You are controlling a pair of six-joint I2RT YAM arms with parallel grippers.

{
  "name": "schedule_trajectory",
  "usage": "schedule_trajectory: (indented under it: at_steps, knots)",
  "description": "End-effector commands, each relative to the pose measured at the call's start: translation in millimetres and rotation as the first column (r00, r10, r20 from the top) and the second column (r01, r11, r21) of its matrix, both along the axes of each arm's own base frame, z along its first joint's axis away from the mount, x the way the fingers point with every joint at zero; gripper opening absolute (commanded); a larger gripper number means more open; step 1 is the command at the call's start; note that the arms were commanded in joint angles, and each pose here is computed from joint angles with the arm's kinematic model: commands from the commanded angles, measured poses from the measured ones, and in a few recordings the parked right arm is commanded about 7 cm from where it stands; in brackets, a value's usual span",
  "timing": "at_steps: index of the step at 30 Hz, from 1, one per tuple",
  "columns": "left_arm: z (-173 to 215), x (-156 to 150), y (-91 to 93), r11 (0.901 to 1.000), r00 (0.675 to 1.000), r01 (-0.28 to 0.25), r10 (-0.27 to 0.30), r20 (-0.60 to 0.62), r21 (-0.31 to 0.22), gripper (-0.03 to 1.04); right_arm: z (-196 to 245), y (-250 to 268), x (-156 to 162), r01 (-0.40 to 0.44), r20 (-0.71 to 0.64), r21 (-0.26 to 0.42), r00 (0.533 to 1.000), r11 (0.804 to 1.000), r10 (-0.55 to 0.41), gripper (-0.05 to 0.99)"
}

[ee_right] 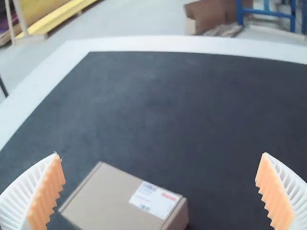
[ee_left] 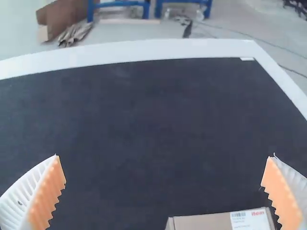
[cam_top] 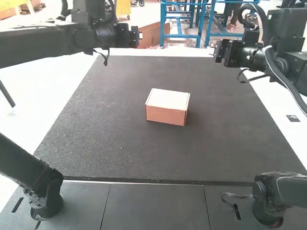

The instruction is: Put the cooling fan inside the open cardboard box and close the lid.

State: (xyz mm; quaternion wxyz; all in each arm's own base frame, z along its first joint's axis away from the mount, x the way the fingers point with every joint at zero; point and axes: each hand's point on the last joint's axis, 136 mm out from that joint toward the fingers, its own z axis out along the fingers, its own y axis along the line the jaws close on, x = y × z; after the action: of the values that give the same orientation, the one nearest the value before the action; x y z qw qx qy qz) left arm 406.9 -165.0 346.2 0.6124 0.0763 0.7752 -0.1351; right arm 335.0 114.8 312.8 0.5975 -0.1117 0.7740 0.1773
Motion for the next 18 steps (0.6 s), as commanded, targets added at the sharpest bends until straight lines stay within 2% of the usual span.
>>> schedule_trajectory:
  at_steps: [1,7,11,15,17,18]
  knots:
    - [11.0,-21.3,25.0,0.9998,0.996,-0.019,0.020,0.088,-0.010,0.97,3.6,-17.8,-7.5,0.058,0.047,-0.012,0.997,0.998,-0.057,0.91]
    - [-12.7,-47.9,64.2,0.9983,0.989,-0.046,0.050,0.137,-0.035,0.97,-11.6,-33.5,-20.6,0.118,0.056,-0.029,0.992,0.993,-0.116,0.91]
    - [-36.2,-57.3,94.6,0.9923,0.980,-0.117,0.122,0.154,-0.040,0.97,-24.8,-40.1,-26.9,0.145,0.069,-0.046,0.987,0.988,-0.142,0.91]
    - [-49.4,-67.9,117.4,0.9851,0.958,-0.172,0.166,0.234,0.003,0.97,-33.3,-44.6,-34.5,0.161,0.089,-0.055,0.984,0.985,-0.155,0.91]
    - [-60.1,-71.8,118.5,0.9841,0.956,-0.174,0.160,0.248,0.037,0.97,-40.4,-46.6,-37.2,0.167,0.096,-0.072,0.982,0.983,-0.160,0.91]
    - [-63.6,-73.3,116.6,0.9851,0.956,-0.168,0.154,0.251,0.037,0.97,-41.8,-49.7,-38.2,0.183,0.107,-0.070,0.979,0.981,-0.175,0.91]
